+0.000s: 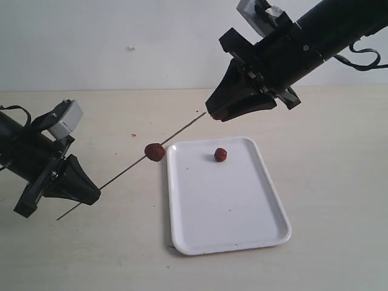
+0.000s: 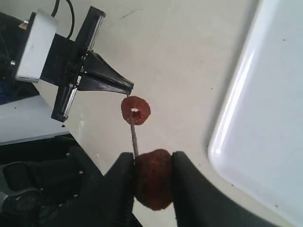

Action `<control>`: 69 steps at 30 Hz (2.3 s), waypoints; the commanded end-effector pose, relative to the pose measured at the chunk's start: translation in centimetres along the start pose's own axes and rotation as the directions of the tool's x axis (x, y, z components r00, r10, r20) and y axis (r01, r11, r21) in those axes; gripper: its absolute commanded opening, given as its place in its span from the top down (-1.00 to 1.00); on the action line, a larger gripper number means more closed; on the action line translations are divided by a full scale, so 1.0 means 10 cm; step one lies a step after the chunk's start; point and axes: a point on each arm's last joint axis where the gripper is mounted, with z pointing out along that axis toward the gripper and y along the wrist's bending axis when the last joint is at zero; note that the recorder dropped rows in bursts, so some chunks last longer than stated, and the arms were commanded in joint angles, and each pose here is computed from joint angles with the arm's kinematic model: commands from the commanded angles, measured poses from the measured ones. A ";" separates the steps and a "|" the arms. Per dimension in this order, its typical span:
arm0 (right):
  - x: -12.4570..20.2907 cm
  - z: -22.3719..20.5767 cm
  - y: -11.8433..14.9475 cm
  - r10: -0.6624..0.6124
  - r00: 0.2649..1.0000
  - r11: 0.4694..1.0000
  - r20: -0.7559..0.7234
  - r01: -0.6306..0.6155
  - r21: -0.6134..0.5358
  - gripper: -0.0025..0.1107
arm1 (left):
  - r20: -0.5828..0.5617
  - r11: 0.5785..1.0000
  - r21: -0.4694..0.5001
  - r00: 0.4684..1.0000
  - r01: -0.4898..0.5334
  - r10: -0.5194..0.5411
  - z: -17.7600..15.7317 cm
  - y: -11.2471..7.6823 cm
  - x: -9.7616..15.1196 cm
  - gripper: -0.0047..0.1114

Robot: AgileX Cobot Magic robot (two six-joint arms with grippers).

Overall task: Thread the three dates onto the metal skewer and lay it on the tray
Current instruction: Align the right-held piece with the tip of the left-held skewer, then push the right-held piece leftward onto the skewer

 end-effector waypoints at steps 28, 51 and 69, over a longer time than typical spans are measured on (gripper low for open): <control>-0.11 -0.14 -0.22 0.054 0.995 0.996 0.080 -0.047 -0.077 0.48 | -0.018 1.000 -0.011 1.000 -0.019 0.019 -0.02 0.01 0.02 0.92; -0.10 0.01 -0.13 0.030 0.999 0.996 0.040 -0.026 -0.089 0.48 | -0.026 0.994 -0.106 1.000 -0.009 0.006 -0.03 0.10 0.02 0.92; -0.16 0.15 -0.21 0.054 0.998 0.986 0.040 -0.047 -0.160 0.48 | -0.027 0.994 -0.105 1.000 -0.016 0.013 -0.03 0.10 0.02 0.92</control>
